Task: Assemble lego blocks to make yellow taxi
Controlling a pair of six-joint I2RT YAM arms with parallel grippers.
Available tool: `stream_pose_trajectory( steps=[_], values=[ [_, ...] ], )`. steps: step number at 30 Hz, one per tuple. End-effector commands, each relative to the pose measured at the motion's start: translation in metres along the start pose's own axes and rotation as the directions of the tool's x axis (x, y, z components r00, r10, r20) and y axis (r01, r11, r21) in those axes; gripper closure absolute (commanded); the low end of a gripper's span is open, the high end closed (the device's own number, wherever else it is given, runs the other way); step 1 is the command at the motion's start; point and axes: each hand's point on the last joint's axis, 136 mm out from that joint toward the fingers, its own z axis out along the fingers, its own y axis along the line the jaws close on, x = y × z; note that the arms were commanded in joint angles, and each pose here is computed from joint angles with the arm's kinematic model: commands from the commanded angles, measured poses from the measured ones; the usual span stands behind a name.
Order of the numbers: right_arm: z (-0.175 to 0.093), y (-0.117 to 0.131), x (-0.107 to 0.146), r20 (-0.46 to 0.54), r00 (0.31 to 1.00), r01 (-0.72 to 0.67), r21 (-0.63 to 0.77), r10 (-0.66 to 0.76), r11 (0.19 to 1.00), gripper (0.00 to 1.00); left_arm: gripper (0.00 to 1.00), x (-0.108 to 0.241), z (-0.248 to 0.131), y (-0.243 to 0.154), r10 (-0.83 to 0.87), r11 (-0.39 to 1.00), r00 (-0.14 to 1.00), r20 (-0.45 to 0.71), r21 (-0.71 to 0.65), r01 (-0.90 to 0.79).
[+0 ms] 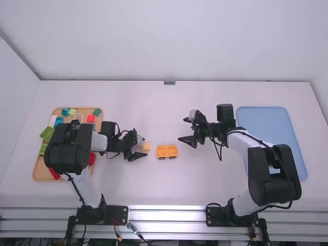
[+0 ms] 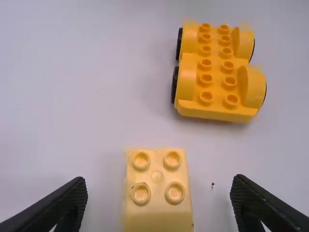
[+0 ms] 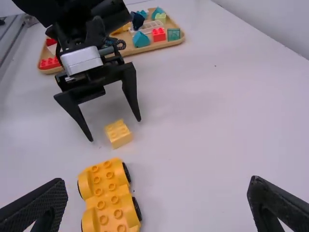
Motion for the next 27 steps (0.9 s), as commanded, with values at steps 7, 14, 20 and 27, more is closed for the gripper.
stream_pose_trajectory(
  steps=[7,14,20,27],
  values=[
    [0.01,0.017,0.005,0.004,0.998,0.063,-0.047,-0.063,0.997,0.12,0.37,0.008,0.004,-0.014,0.035,0.999,0.999,0.01,0.0,-0.035],
    [0.019,0.019,0.009,-0.031,0.996,0.078,-0.041,-0.079,0.996,0.16,0.55,0.008,0.003,-0.013,0.044,0.999,0.999,0.014,-0.007,-0.043],
    [0.02,0.021,0.009,-0.033,0.997,0.073,-0.045,-0.074,0.996,0.18,0.64,0.005,0.005,-0.01,0.052,0.999,0.999,0.014,-0.008,-0.052],
    [0.019,0.023,0.012,-0.042,0.997,0.061,-0.051,-0.063,0.997,0.19,0.68,0.005,0.005,-0.01,0.052,0.999,0.999,0.014,-0.007,-0.052]
  ],
)
